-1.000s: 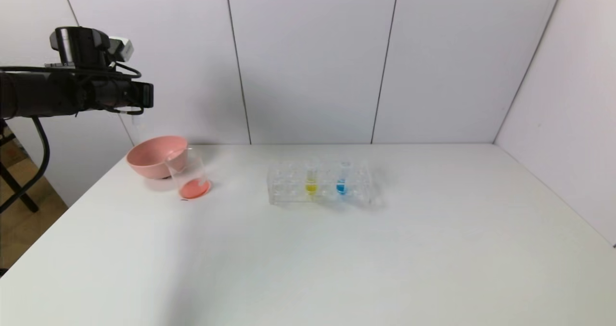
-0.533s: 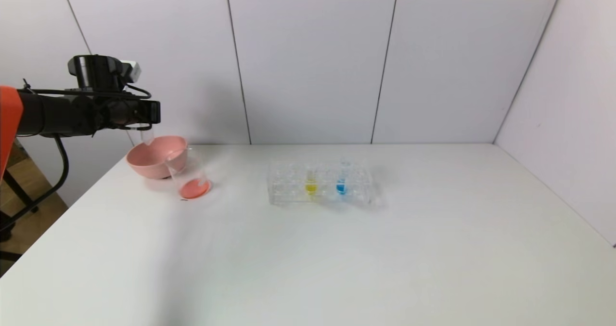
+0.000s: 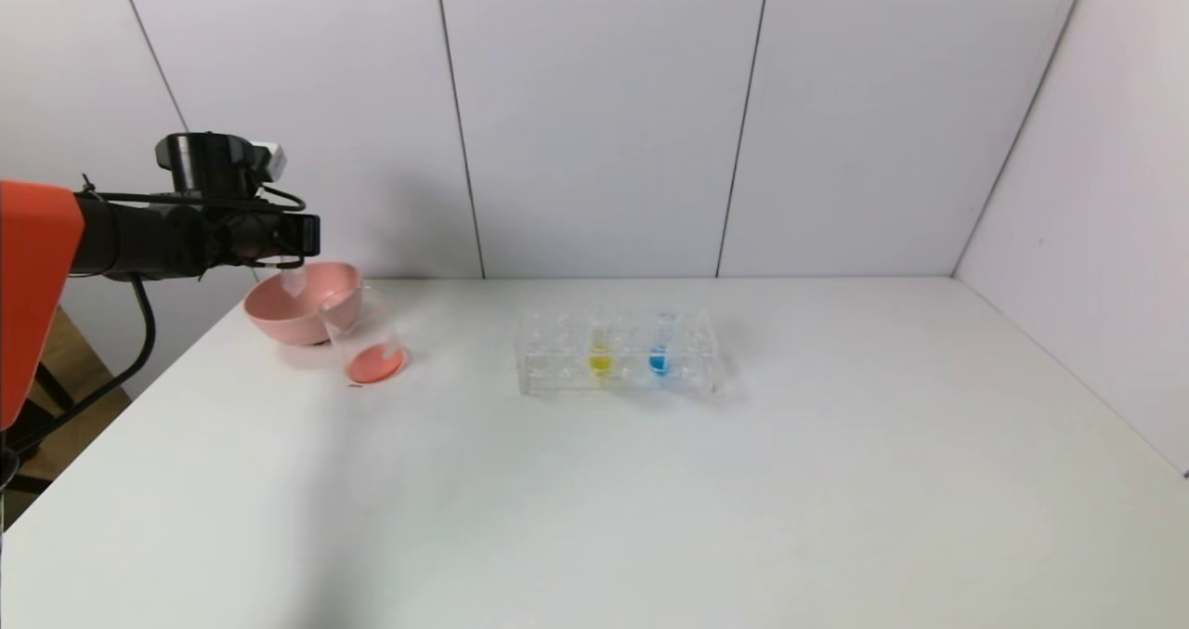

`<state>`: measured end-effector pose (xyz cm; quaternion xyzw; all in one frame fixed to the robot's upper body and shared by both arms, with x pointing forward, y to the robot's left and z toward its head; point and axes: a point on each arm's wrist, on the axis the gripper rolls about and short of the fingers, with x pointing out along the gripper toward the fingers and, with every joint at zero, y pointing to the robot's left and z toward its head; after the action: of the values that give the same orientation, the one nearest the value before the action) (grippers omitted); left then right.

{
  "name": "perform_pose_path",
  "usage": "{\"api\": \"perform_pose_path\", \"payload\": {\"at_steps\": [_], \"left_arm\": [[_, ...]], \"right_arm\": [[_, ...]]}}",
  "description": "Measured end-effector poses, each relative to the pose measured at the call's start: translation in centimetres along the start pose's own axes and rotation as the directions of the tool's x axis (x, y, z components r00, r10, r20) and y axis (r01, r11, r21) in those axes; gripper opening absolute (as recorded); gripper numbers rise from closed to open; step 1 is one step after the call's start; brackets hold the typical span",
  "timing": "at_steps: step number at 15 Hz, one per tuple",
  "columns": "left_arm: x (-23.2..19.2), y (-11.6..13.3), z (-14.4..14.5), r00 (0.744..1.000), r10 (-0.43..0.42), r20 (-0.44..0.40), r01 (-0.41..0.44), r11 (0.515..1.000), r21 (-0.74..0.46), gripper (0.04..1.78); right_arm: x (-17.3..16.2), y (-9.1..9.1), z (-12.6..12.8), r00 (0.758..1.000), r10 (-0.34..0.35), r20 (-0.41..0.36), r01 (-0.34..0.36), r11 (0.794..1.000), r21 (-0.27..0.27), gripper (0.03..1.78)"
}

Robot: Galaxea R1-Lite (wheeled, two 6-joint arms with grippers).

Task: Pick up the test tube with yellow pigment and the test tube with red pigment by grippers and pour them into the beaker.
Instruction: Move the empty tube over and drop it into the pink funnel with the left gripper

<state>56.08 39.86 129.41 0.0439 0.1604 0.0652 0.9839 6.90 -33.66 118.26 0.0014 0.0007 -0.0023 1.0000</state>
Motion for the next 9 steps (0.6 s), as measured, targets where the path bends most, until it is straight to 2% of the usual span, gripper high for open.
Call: {"api": "perform_pose_path", "payload": {"at_steps": [9], "left_arm": [[0.24, 0.37, -0.30, 1.000, 0.004, -0.009, -0.004, 1.000, -0.006, 0.48]], "right_arm": [[0.00, 0.00, 0.00, 1.000, 0.000, 0.000, 0.000, 1.000, 0.000, 0.11]]}}
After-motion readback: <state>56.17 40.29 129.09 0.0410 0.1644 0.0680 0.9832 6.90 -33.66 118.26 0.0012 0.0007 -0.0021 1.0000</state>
